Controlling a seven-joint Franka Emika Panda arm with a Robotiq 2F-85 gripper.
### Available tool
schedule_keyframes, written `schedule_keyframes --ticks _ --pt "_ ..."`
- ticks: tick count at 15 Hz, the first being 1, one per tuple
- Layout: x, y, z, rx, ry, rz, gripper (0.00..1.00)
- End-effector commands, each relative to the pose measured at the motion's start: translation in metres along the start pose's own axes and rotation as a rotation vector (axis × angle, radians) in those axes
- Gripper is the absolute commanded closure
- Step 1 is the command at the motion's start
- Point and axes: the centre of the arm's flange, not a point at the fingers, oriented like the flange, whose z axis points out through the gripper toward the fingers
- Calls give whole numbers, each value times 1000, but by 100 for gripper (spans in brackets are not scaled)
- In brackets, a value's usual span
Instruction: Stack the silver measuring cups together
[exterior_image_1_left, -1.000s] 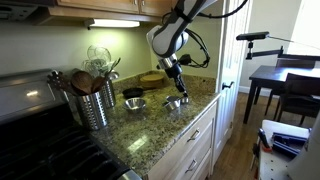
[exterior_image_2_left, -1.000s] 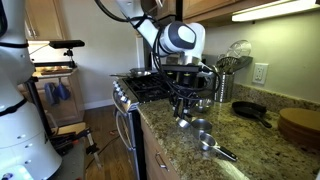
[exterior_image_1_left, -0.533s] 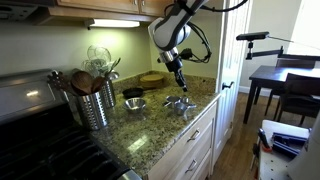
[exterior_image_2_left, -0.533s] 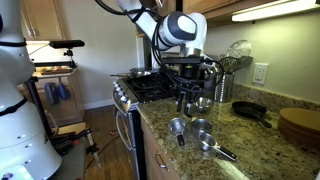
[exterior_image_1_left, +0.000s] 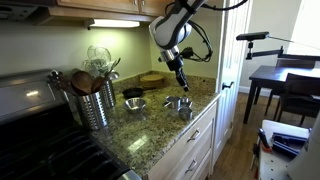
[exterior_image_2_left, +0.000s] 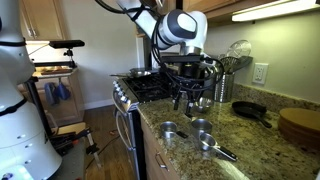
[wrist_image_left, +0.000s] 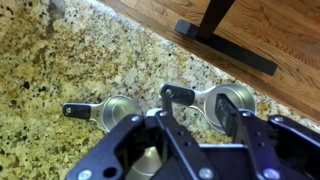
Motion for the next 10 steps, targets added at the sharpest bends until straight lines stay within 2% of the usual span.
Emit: schedule_keyframes --ticks 1,4,7,10 --pt "-16 -1 -1 13 -23 23 18" --pt "-18 -1 -1 30 -38 45 1" --pt "-21 2 1 46 -42 198 0" --pt "-23 4 6 27 -28 211 0"
